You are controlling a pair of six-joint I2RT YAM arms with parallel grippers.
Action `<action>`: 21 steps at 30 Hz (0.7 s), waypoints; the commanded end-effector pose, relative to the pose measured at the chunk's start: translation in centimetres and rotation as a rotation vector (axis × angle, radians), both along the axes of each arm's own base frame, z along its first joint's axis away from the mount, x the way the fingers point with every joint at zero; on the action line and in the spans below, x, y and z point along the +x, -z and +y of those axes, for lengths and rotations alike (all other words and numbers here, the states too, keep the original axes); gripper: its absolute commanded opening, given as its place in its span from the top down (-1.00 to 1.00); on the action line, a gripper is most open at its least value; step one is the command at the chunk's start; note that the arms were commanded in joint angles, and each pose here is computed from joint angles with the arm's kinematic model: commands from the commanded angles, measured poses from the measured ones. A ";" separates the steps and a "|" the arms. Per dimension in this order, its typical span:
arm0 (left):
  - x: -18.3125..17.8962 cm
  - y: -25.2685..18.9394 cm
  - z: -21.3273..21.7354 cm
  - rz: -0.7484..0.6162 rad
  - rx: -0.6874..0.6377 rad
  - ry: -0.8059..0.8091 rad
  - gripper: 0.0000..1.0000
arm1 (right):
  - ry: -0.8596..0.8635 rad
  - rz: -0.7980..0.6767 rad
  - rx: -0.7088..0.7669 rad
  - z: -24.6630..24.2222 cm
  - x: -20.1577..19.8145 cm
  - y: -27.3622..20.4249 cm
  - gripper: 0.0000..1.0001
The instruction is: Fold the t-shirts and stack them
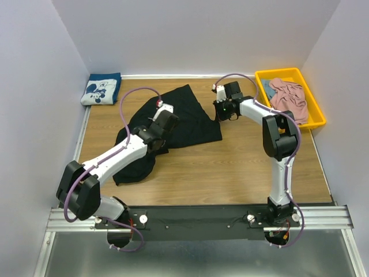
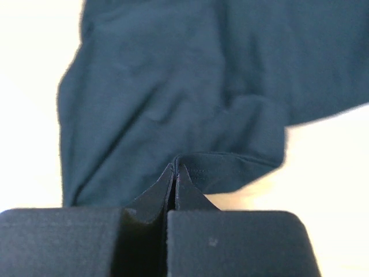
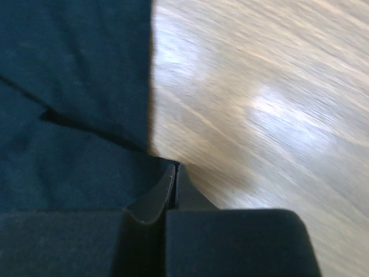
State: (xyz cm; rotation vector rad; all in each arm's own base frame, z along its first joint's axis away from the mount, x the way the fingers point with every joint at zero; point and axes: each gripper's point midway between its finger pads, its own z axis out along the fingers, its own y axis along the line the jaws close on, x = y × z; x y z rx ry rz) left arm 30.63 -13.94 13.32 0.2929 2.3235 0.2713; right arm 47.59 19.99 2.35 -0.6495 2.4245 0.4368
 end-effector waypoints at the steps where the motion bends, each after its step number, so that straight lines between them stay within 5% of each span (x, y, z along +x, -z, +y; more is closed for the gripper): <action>1: 3.2 -4.4 2.2 -0.138 -0.024 -0.070 1.00 | 0.143 -0.012 -0.126 -2.6 0.6 -2.4 0.99; 9: 11.8 -17.1 9.7 -0.446 -0.040 -0.283 1.00 | 0.408 -0.434 -0.108 -5.5 7.6 -20.5 0.99; 13: 14.7 -27.3 13.2 -0.648 -0.062 -0.373 1.00 | 0.546 -0.631 -0.081 -8.9 8.5 -30.3 0.99; 21: 10.4 -43.4 16.7 -1.031 -0.072 -0.435 1.00 | 0.594 -0.961 -0.009 -12.3 2.4 -47.3 0.99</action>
